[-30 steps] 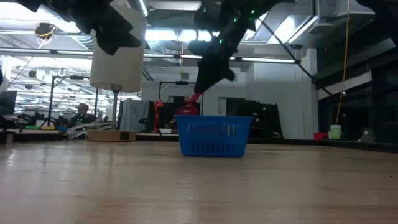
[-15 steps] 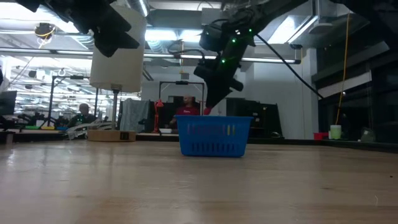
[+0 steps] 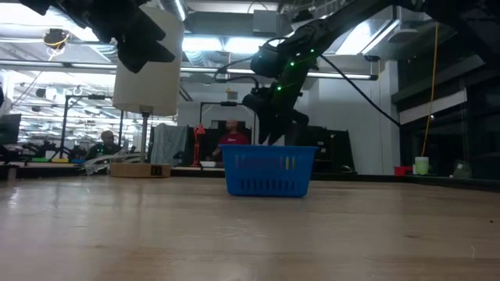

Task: Pick and place Stapler, Stapler remover, tape
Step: Put the red stapler into the black bin

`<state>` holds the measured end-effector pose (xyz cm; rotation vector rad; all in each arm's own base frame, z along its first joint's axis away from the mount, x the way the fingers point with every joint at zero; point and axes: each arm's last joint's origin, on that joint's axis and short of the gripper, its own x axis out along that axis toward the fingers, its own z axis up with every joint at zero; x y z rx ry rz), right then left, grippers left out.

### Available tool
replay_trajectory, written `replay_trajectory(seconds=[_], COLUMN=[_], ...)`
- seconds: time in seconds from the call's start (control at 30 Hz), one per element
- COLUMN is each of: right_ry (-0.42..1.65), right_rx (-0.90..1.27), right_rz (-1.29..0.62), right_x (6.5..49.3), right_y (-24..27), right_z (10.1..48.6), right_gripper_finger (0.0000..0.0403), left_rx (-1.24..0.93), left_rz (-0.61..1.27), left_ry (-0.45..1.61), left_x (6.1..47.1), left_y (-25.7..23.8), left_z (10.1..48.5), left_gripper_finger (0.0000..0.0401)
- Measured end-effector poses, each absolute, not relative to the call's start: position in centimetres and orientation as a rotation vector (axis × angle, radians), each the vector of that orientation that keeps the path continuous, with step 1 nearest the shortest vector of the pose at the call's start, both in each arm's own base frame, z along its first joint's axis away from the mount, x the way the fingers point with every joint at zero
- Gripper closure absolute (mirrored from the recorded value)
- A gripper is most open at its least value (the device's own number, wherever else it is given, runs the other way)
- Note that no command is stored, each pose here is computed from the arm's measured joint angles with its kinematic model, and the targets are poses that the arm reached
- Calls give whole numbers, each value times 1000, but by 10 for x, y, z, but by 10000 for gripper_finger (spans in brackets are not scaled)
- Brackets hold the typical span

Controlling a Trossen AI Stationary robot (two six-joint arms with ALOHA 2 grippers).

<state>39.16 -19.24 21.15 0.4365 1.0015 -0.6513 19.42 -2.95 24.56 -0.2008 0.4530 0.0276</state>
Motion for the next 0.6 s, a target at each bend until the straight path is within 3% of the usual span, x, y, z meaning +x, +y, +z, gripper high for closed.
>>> replay_trajectory(seconds=[0.4,0.6], right_ry=[1020,1021], right_rx=[496,490], right_rz=[-552,-484], right_x=[393,397], right_y=[-190,-180], right_z=[207,210], right_gripper_finger=[185,180], left_rx=[-199,-178], left_rz=[26,-26], left_ry=[471,480], left_x=[193,193], left_y=[-30,-31], left_z=[244,244], left_gripper_finger=[180,180])
